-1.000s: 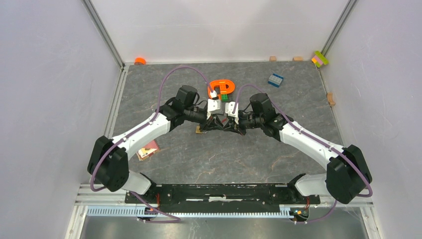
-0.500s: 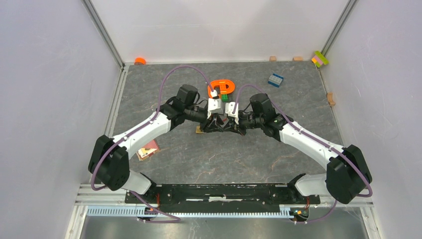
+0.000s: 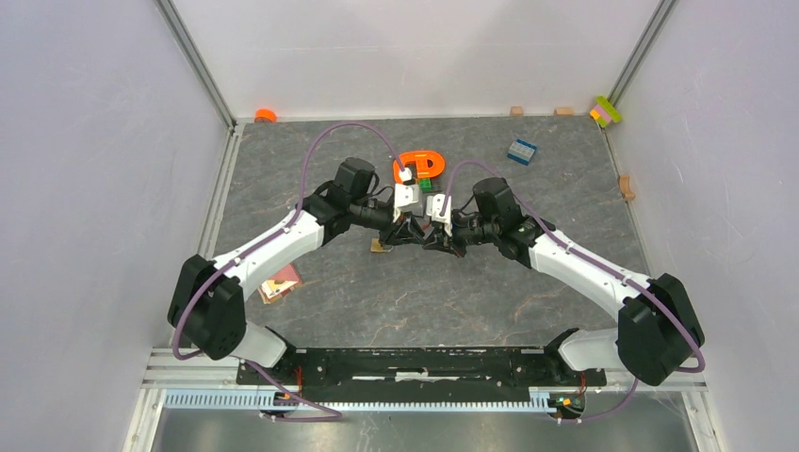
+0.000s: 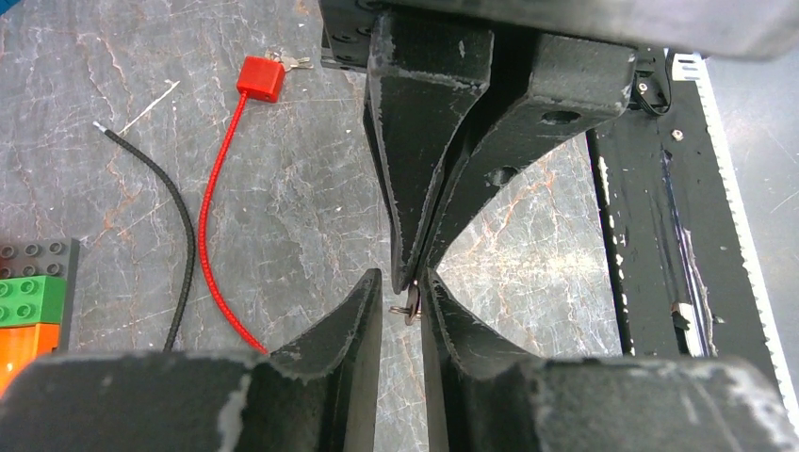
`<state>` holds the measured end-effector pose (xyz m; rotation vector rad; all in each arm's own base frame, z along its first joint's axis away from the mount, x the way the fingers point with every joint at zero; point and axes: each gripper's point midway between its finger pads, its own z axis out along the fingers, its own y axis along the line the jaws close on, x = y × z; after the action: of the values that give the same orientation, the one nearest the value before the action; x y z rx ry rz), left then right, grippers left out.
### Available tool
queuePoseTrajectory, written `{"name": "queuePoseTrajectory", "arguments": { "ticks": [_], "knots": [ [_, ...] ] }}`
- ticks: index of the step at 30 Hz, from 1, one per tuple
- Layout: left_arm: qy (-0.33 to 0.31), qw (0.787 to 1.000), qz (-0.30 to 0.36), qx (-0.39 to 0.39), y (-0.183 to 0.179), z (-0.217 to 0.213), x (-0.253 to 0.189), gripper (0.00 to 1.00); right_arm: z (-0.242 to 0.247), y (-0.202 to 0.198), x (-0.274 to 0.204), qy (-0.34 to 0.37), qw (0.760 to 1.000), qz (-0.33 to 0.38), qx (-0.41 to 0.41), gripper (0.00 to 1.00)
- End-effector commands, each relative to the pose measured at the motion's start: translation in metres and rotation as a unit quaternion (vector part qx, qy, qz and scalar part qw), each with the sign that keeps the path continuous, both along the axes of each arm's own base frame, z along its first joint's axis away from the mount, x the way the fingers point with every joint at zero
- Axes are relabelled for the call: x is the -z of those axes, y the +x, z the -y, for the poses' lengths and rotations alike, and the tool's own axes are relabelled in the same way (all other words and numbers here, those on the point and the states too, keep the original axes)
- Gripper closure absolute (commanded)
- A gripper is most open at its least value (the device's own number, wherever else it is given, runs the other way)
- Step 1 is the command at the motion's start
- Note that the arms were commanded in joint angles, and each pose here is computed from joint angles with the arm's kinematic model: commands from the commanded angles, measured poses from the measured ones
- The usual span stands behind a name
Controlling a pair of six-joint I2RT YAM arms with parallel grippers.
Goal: Unlock with the key
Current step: Pick up the key from the center of the board.
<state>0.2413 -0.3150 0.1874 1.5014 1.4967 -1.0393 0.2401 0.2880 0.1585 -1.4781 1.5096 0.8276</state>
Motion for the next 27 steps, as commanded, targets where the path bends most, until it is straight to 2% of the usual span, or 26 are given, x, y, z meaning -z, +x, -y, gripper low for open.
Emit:
{"name": "queuePoseTrajectory", "arguments": {
  "ticks": [1, 9, 27],
  "knots": [
    [-0.010, 1.000, 0.007, 0.013, 0.000, 0.005, -0.012, 0.73, -0.002, 0.004, -0.013, 0.014, 1.000, 0.022, 0.004, 1.00],
    [0.003, 1.000, 0.001, 0.020, -0.004, 0.002, -0.002, 0.73, -0.002, 0.005, -0.013, 0.015, 1.000, 0.021, 0.005, 1.00],
    [0.023, 0.999, -0.007, 0.045, -0.012, 0.005, 0.009, 0.88, -0.002, 0.007, -0.016, 0.016, 1.000, 0.023, 0.008, 1.00]
  ]
}}
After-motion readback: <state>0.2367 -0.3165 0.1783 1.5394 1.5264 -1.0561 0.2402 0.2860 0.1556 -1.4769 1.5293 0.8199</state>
